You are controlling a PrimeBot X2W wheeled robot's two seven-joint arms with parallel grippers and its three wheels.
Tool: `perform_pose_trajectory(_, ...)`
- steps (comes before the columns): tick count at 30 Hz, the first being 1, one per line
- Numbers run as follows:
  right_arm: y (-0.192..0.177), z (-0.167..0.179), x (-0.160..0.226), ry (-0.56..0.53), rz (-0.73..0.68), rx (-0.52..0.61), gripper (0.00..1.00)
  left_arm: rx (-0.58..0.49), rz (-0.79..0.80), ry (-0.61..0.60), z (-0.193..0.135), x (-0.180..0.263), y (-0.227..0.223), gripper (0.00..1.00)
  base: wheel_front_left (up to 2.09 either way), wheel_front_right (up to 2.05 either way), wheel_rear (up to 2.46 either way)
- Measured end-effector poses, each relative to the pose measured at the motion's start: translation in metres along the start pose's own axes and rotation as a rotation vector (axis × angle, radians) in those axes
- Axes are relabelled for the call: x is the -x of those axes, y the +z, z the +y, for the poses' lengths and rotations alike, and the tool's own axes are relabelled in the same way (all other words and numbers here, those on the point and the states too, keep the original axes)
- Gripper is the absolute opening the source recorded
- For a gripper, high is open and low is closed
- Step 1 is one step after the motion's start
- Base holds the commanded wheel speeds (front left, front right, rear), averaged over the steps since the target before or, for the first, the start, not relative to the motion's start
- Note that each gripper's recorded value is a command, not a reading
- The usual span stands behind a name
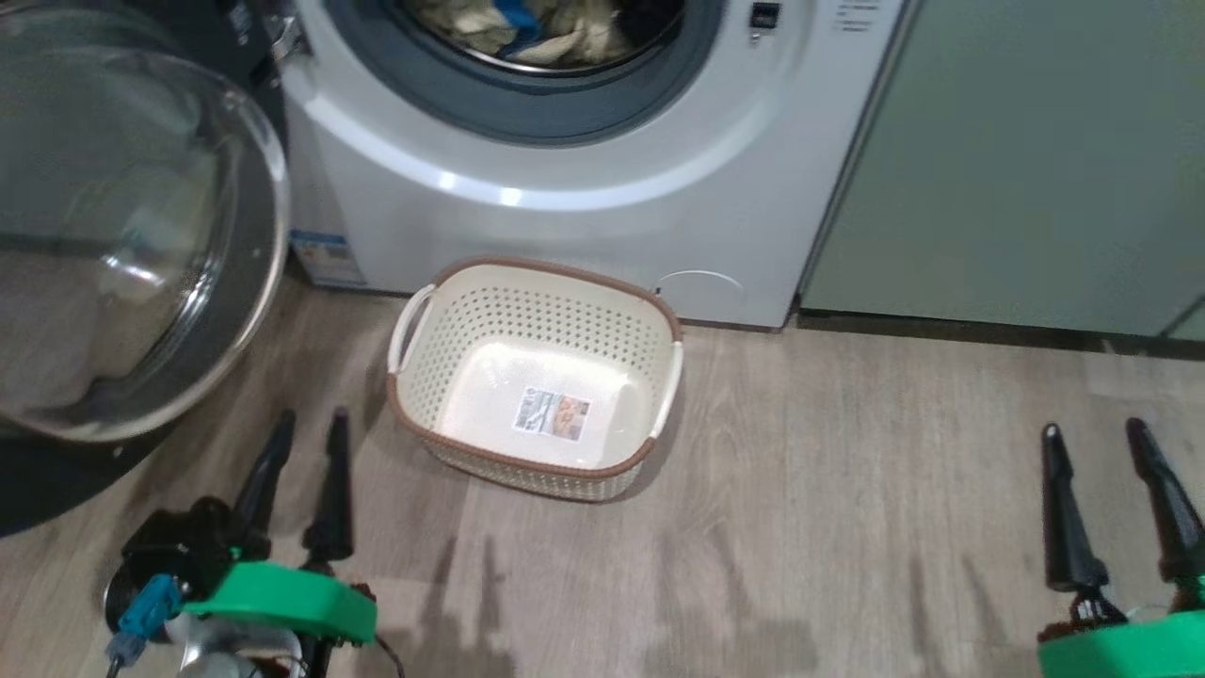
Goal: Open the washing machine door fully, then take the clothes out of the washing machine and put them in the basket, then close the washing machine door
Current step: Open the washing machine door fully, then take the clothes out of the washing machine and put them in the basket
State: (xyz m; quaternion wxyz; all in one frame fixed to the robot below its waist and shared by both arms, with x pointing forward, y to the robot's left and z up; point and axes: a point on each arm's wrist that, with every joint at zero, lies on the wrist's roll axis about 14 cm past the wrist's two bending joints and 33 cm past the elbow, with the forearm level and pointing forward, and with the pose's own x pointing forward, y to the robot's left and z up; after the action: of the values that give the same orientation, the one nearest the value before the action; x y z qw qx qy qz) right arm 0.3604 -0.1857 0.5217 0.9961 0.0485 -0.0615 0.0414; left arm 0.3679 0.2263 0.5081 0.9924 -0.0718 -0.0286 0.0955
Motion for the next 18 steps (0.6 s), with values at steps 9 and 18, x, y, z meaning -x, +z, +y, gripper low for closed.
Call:
perform_pose_trajectory(9,0.006,-0.009,0.017,-0.038,-0.009,0.005,1.0,0.003,0.034,-0.06,-0.022,-0.006,-0.005,1.0,0.0,0.0,0.0)
perform_pose_trajectory(18,0.004,-0.012,0.025,-0.065,0.0,-0.005,1.0,-0.008,0.046,-0.066,-0.027,-0.01,-0.008,1.0,0.0,0.0,0.0)
